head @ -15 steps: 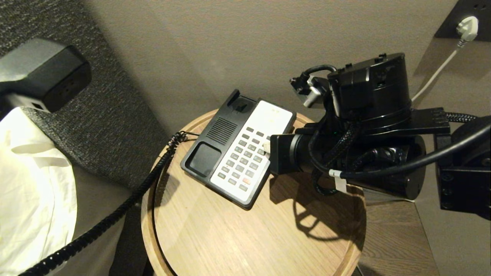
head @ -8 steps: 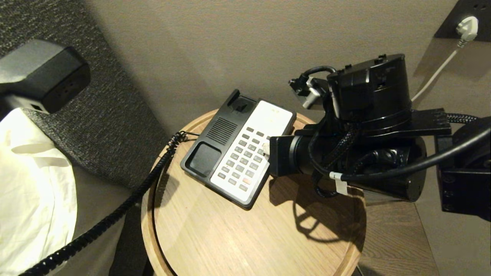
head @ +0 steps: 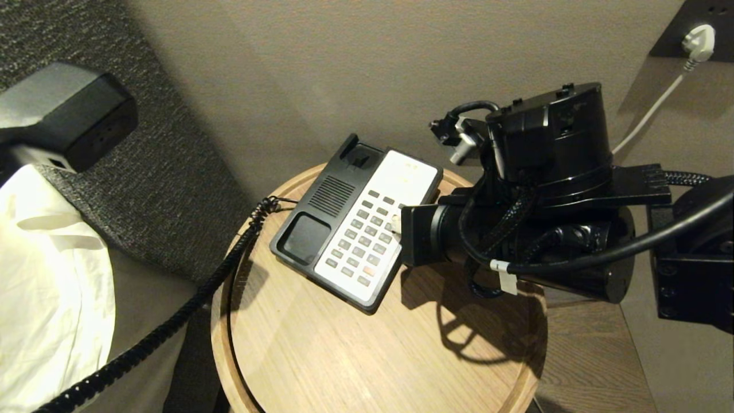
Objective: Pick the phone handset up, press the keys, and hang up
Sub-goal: Dial the number
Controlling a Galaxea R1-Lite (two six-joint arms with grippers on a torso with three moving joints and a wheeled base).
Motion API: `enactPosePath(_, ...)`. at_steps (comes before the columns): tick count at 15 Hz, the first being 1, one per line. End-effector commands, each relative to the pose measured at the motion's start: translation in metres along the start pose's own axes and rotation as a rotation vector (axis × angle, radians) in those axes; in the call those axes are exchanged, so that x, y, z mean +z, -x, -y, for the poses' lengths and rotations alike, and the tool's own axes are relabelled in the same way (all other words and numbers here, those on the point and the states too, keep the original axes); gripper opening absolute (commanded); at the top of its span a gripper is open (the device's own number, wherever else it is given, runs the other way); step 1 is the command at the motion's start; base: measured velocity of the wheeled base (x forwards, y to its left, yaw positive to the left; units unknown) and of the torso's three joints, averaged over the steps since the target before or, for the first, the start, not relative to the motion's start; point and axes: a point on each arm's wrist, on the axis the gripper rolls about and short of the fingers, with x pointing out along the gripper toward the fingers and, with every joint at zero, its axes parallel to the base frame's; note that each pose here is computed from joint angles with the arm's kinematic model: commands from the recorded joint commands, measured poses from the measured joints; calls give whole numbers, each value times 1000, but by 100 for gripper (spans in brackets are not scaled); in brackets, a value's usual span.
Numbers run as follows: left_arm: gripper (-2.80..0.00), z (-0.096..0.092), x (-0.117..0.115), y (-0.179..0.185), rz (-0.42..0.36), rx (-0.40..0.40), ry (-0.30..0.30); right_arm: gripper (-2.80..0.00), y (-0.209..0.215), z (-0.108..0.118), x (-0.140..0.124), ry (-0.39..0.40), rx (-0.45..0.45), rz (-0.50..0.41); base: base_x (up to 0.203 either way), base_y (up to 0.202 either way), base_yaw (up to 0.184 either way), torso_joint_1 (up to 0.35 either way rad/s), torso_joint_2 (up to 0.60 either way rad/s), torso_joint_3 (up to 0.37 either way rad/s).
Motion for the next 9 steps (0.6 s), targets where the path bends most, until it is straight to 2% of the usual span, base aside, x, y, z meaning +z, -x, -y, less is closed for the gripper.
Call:
enactPosePath(1, -280, 0, 0, 0, 1, -1, 4, -280, -1, -1, 0, -2, 1, -1, 0, 0, 0, 0, 0, 0)
enactPosePath(9, -280, 0, 0, 0, 2, -2, 4, -280, -4, -2, -3, 2, -2, -9, 0, 0, 0, 0, 0, 0)
